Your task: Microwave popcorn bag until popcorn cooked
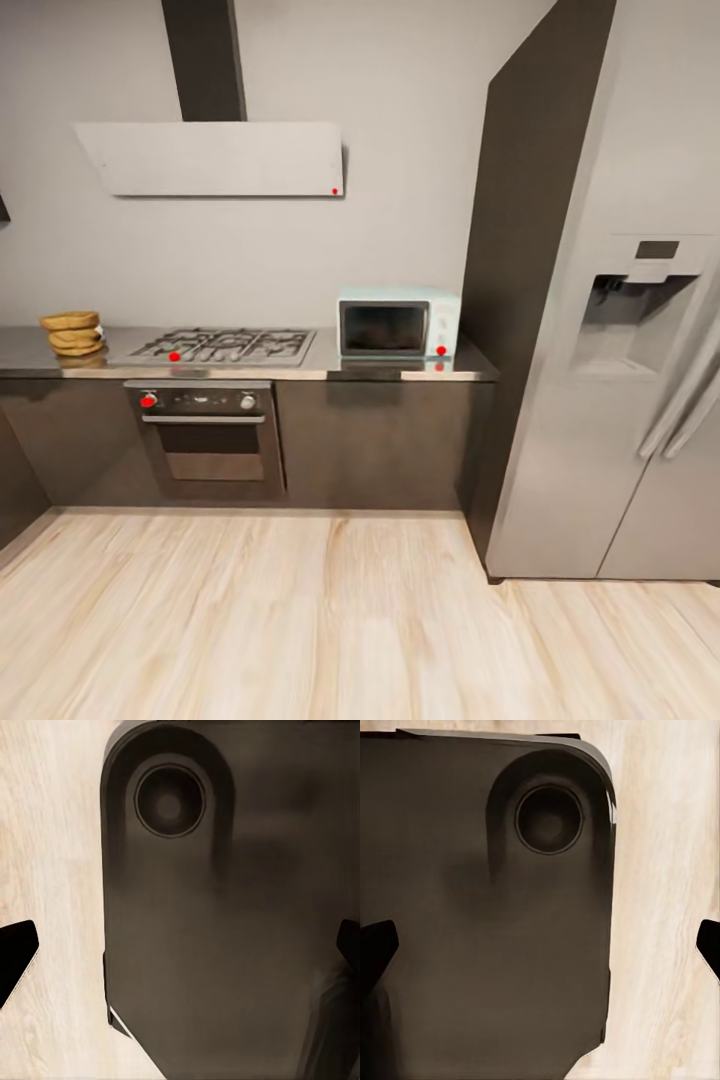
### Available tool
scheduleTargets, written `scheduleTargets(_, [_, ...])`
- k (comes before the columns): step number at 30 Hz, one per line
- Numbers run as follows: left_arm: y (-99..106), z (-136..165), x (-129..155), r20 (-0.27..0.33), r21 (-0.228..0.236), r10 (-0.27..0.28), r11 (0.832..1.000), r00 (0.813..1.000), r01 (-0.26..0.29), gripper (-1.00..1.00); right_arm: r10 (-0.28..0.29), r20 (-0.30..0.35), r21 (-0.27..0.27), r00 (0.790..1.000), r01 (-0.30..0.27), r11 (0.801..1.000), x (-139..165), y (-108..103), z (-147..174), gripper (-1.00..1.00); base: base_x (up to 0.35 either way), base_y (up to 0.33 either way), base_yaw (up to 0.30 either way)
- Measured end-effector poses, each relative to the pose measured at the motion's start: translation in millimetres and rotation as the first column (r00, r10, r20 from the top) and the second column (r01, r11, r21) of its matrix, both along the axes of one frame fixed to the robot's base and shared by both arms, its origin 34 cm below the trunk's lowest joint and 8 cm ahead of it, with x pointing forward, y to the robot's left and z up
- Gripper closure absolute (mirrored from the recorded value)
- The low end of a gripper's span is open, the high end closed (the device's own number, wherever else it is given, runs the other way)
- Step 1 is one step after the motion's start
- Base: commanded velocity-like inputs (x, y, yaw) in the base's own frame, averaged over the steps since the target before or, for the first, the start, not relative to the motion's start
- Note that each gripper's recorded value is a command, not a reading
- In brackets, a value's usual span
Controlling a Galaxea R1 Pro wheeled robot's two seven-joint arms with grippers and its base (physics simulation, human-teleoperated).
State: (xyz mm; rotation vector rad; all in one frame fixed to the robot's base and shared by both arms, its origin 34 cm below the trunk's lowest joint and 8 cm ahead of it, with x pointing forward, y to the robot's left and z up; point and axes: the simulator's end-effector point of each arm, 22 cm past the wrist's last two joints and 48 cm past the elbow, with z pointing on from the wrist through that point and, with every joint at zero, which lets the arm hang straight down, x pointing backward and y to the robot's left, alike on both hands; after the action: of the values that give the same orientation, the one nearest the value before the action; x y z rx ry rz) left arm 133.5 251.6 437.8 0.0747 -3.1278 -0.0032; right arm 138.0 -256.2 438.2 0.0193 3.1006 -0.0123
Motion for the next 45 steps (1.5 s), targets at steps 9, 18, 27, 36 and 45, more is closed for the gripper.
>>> scheduleTargets(9, [0.0, 0.0, 0.1, -0.001, 0.0, 0.001, 1.0, 1.0, -0.001, -1.0, 0.006, 0.0, 0.002, 1.0, -0.006, 1.0, 0.0, 1.1, 0.0, -1.0, 0.332, 0.0, 0.0])
scheduleTargets(18, [0.0, 0.0, 0.2, -0.001, 0.0, 0.001, 1.0, 1.0, -0.001, -1.0, 0.007, 0.0, 0.002, 1.0, -0.007, 1.0, 0.0, 1.1, 0.0, -1.0, 0.332, 0.0, 0.0])
scheduleTargets(27, [0.0, 0.0, 0.2, 0.0, 0.0, 0.001, 1.0, 1.0, -0.001, -1.0, 0.006, 0.0, 0.0, 1.0, -0.006, 1.0, 0.0, 0.2, 0.0, -1.0, 0.332, 0.0, 0.0])
scheduleTargets(36, [1.8, 0.0, 1.6, 0.006, 0.003, 0.001, 1.0, 1.0, -0.001, -1.0, 0.006, 0.001, 0.001, 1.0, -0.006, 1.0, 0.2, 0.8, 0.0, -1.0, 0.332, 0.0, 0.0])
scheduleTargets(45, [2.3, 0.0, 2.1, 0.008, 0.003, 0.003, 1.0, 1.0, -0.003, -1.0, 0.006, 0.0, 0.0, 1.0, -0.006, 1.0, 0.1, 0.0, 0.0, -1.0, 0.332, 0.0, 0.0])
